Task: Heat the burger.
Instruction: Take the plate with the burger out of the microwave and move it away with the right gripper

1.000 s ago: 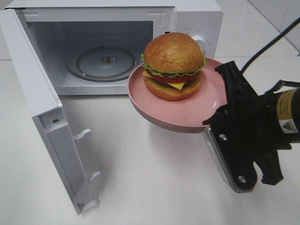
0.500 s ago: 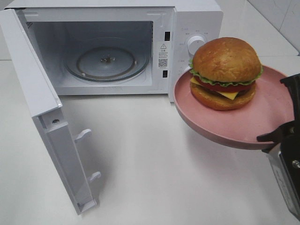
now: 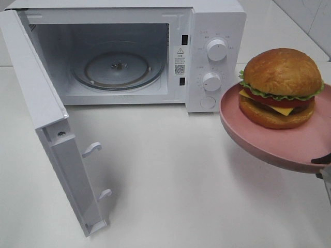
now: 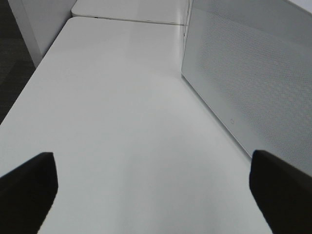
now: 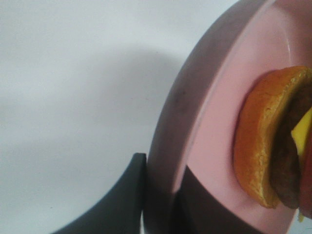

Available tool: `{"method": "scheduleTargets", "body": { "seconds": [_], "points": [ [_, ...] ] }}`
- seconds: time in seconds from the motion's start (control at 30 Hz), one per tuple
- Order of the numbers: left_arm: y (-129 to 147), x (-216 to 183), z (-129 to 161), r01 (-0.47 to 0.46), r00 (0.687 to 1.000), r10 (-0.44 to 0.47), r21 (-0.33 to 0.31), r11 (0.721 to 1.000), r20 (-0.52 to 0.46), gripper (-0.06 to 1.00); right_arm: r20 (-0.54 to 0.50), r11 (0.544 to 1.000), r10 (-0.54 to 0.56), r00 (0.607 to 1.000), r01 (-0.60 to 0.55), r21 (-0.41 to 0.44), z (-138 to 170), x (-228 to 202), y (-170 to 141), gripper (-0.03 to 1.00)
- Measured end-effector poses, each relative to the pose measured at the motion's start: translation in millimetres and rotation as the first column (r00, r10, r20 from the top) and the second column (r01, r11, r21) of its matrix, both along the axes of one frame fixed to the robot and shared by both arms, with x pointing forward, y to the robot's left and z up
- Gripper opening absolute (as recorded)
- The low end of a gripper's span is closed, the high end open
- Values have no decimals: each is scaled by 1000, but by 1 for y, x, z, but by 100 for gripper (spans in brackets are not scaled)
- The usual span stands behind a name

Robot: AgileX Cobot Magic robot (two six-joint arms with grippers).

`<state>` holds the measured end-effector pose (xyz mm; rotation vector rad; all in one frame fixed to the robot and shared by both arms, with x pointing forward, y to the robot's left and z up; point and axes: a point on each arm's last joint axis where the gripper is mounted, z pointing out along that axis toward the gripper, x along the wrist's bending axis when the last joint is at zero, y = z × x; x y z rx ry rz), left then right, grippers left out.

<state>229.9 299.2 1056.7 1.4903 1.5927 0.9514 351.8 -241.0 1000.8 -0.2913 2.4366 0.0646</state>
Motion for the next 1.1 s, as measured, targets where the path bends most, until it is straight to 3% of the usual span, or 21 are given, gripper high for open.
{"method": "scheduleTargets", "body": {
  "seconds": [0.3,0.8,0.87,0.93,0.97,1.0,1.03,1.1],
  "points": [
    [0,0,0,0,1000,0,0,1000,0,99,21,984,-178,984,179,-8,0,2,-11,9],
    [0,0,0,0,1000,0,0,1000,0,99,-5,905,-426,905,426,9,-9,13,-14,9],
    [0,0,0,0,1000,0,0,1000,0,99,1,885,-464,886,464,18,-8,15,-14,9],
    [0,0,0,0,1000,0,0,1000,0,99,-1,842,-538,843,538,30,-8,18,-14,9],
    [0,0,0,0,1000,0,0,1000,0,99,-1,842,-538,843,538,30,-8,18,-14,9],
    [0,0,0,0,1000,0,0,1000,0,99,-5,804,-593,805,593,37,-8,20,-14,9],
    [0,0,0,0,1000,0,0,1000,0,99,-5,804,-593,805,593,37,-8,20,-14,9],
    [0,0,0,0,1000,0,0,1000,0,99,-8,737,-674,739,674,51,-7,24,-15,9]
  ]
}}
